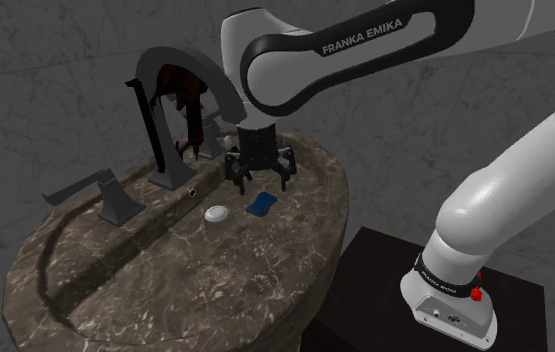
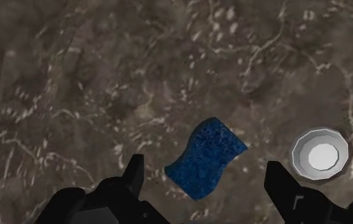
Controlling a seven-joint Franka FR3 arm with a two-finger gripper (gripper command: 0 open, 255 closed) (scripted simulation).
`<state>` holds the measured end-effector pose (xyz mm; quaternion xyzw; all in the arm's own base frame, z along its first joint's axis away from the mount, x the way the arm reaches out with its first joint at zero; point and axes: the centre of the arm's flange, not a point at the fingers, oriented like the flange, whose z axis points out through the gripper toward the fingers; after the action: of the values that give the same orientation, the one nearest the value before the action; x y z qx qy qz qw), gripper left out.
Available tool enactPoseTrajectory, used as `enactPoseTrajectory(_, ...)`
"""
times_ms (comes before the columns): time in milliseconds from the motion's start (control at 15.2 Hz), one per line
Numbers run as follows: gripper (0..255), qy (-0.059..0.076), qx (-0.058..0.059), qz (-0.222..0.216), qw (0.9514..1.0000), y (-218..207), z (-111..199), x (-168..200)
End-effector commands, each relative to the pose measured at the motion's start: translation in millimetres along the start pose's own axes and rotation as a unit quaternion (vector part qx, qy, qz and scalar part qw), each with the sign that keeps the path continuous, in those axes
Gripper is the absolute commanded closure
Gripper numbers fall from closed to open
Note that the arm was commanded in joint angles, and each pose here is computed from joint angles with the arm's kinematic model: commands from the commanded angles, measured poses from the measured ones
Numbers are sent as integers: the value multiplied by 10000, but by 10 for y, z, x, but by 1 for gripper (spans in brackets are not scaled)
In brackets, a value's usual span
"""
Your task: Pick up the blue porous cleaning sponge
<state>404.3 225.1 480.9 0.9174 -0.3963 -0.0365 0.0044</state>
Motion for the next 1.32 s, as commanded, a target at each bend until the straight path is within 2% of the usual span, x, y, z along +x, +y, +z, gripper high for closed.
enactPoseTrajectory(0,0,-39,0,225,9997,-163,90,-51)
enactPoseTrajectory(462,0,-39,0,225,9997,-178,488,-25)
enactPoseTrajectory(594,0,-39,0,225,9997,-178,488,-25)
enactPoseTrajectory(660,255,-39,-1,225,9997,-176,483,-26)
enactPoseTrajectory(1254,255,-38,0,225,9997,-178,489,-25)
